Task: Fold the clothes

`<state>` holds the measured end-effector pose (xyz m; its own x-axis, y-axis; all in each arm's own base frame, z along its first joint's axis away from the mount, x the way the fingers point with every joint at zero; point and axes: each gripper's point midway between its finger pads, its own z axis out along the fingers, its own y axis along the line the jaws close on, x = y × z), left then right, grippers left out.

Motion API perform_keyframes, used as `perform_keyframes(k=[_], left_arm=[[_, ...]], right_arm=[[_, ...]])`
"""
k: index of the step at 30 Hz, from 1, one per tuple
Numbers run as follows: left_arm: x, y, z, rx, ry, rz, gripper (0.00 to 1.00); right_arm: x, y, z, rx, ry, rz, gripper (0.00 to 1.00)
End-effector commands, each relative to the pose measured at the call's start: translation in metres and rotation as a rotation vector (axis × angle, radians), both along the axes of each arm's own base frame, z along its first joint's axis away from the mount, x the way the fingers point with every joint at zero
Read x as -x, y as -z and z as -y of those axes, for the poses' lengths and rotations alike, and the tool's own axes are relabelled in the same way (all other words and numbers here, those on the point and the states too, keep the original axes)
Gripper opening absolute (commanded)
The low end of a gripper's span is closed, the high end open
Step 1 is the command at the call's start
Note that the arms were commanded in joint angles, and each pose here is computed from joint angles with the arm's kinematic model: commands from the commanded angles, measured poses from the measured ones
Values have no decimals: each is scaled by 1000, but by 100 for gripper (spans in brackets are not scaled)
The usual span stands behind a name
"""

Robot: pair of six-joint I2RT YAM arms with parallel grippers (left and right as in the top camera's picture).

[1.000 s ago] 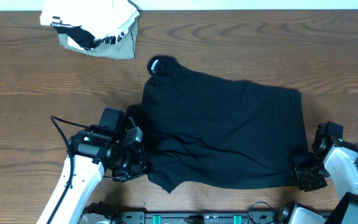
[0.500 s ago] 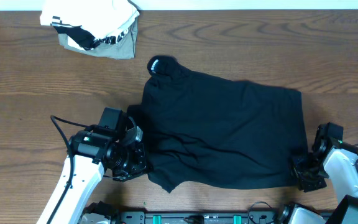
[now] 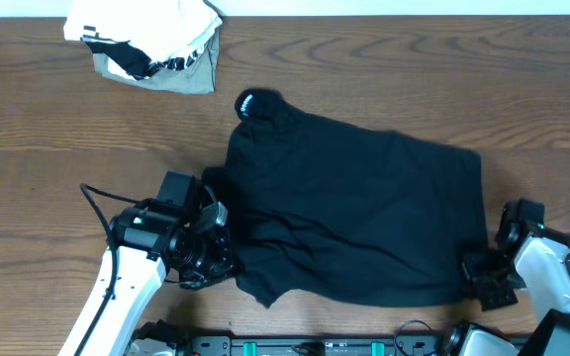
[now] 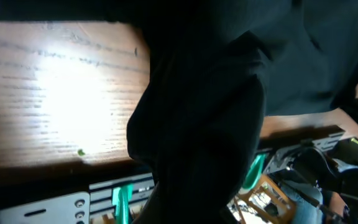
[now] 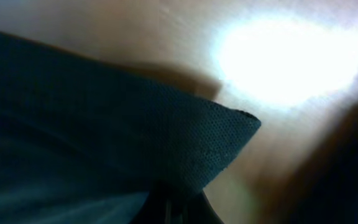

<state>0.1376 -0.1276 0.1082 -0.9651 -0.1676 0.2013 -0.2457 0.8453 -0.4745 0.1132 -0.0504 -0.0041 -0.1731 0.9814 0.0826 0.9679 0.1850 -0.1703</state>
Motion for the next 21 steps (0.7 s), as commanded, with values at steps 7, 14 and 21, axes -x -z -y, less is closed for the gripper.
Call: perform_keyframes(k=[7, 14, 21], left_arm=[[7, -34, 17, 135, 14, -8, 6], [3, -44, 21, 174, 13, 36, 6], [-19, -46, 25, 183, 19, 142, 8]], right_arm=[[-6, -39, 14, 42, 1, -63, 2], [-24, -64, 24, 76, -2, -25, 2], [-44, -76, 33, 104, 1, 44, 1]])
